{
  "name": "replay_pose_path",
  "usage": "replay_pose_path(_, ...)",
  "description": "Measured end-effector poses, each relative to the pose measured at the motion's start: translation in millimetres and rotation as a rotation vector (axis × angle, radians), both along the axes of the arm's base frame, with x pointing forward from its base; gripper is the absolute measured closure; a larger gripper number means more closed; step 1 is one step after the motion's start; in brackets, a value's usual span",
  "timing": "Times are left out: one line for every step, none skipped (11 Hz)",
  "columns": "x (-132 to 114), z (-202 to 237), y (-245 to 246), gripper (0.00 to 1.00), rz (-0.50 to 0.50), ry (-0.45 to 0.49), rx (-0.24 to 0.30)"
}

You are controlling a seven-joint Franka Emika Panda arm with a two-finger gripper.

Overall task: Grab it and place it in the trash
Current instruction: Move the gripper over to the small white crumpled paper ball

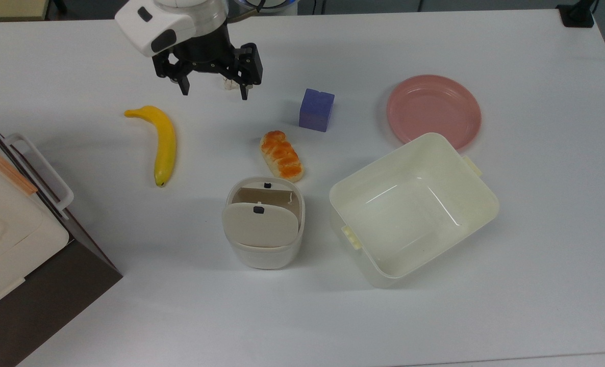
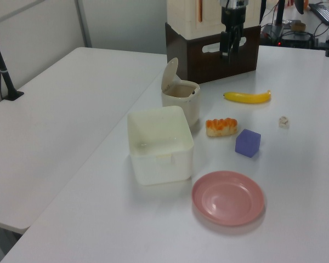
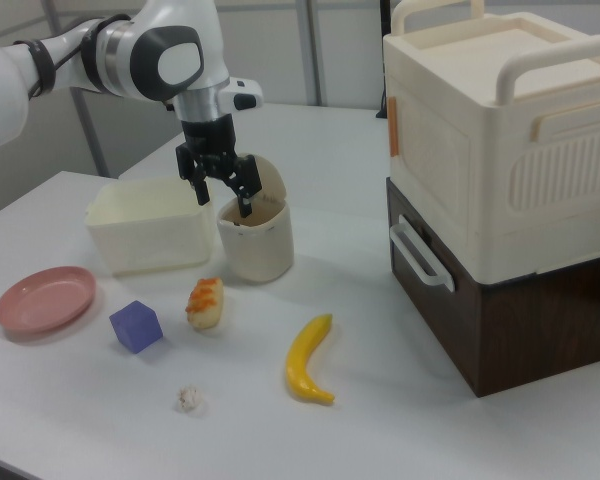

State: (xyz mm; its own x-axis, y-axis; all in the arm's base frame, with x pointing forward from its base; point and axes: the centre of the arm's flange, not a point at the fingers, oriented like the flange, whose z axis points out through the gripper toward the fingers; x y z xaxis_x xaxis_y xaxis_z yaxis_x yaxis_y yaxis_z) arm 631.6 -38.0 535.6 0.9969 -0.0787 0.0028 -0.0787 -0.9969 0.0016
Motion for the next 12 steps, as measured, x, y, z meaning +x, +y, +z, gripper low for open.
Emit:
replay_pose_path(1.5,-6.6,3.2,0.0,0.022,0.011,0.001)
replay_pose_path(4.5,-16.7,7.7,0.0,0.044,0.026,0.001)
replay_pose_path(10.1,-29.1,13.5,0.0,0.06,0.027,0.0)
replay_pose_path(16.0,-43.3,21.0,0.0,0.074,0.019,-0.003)
replay_pose_path(17.9,-59.4,29.1,0.0,0.097,0.027,-0.015)
replay_pose_path(16.4,-78.5,38.2,0.0,0.143,0.043,-0.035)
replay_pose_path(14.0,-91.3,43.1,0.0,0.189,0.054,-0.044)
replay_pose_path(9.1,-104.2,44.9,0.0,0.258,0.073,-0.043)
replay_pose_path(1.9,-113.2,43.0,0.0,0.318,0.096,-0.038)
replay_pose_path(-8.4,-117.2,38.9,0.0,0.362,0.115,-0.031)
replay_pose_path(-21.0,-114.3,33.1,0.0,0.393,0.122,-0.025)
replay_pose_path(-37.2,-105.7,24.7,0.0,0.406,0.12,-0.019)
